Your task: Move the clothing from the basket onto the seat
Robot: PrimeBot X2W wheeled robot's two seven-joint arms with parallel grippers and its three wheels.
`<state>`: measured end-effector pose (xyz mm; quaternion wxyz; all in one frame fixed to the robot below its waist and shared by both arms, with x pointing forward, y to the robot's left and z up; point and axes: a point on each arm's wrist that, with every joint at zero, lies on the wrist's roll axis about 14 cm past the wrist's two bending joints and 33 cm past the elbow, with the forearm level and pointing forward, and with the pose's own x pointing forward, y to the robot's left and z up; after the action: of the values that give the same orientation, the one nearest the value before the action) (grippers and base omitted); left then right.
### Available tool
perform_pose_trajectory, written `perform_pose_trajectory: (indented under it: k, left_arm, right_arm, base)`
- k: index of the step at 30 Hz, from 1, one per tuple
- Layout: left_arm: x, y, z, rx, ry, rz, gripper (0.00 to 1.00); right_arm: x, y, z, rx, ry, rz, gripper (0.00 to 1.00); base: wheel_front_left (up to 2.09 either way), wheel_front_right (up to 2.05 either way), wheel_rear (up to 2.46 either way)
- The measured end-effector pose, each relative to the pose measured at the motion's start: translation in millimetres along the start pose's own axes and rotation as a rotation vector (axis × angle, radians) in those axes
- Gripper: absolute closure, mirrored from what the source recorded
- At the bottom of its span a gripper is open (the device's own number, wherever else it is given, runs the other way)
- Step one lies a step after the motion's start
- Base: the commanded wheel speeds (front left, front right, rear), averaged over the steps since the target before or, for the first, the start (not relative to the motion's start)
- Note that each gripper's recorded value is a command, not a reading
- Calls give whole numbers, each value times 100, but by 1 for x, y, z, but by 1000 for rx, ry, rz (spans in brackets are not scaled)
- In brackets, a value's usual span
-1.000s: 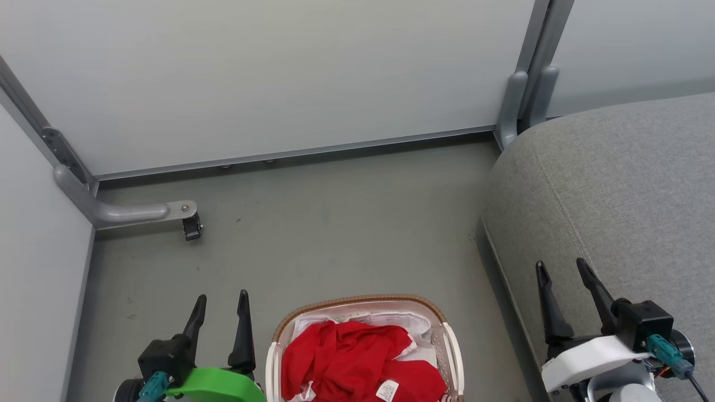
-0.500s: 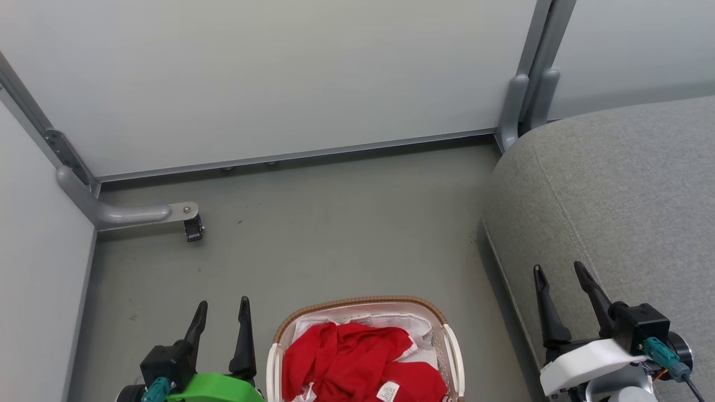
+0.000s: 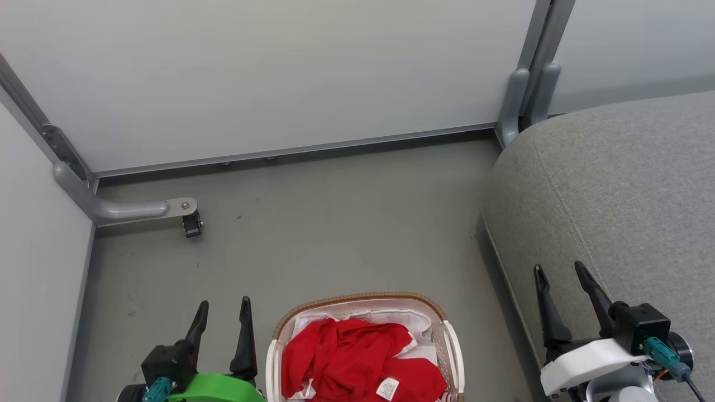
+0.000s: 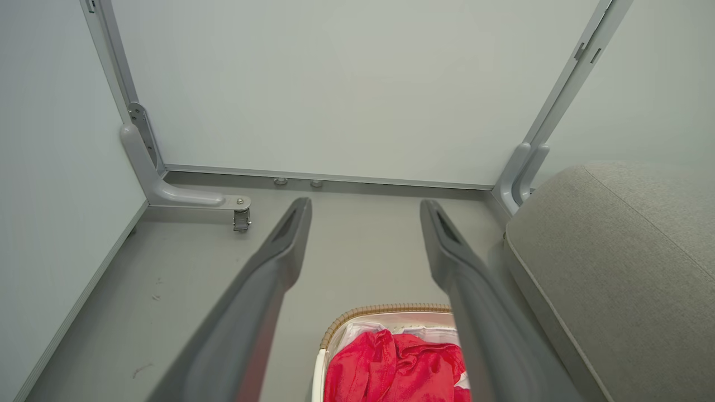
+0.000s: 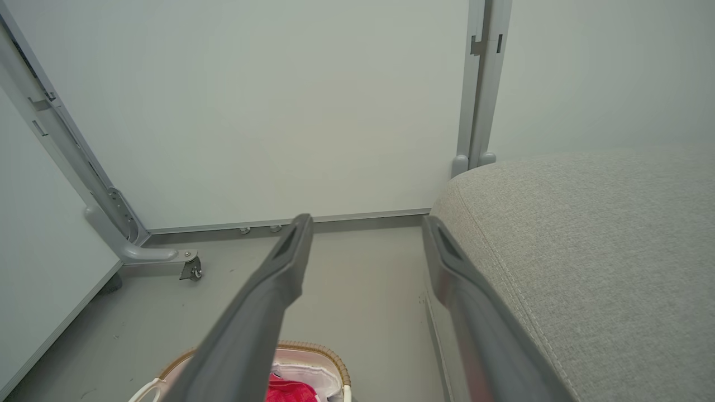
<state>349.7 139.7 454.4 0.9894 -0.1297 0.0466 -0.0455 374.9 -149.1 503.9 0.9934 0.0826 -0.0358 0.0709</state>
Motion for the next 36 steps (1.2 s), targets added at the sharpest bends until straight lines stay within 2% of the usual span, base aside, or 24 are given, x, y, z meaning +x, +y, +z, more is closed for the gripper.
perform_pose_trajectory:
  k: [8, 16, 25, 36]
  left_arm:
    - [8, -11, -9, 8, 30, -42, 0]
    - [34, -66, -40, 107, 127, -274, 0]
    - [62, -110, -111, 227, 325, -525, 0]
    - [52, -119, -223, 326, 633, -749, 0]
  right_arm:
    - [8, -4, -3, -1, 6, -9, 0]
    - [38, -17, -2, -27, -14, -30, 0]
    - [81, -43, -14, -70, -27, -75, 0]
    - [108, -70, -53, -81, 12, -117, 0]
  base:
    - [0, 0, 0]
    - [0, 0, 0]
    - [0, 0, 0]
    - [0, 0, 0]
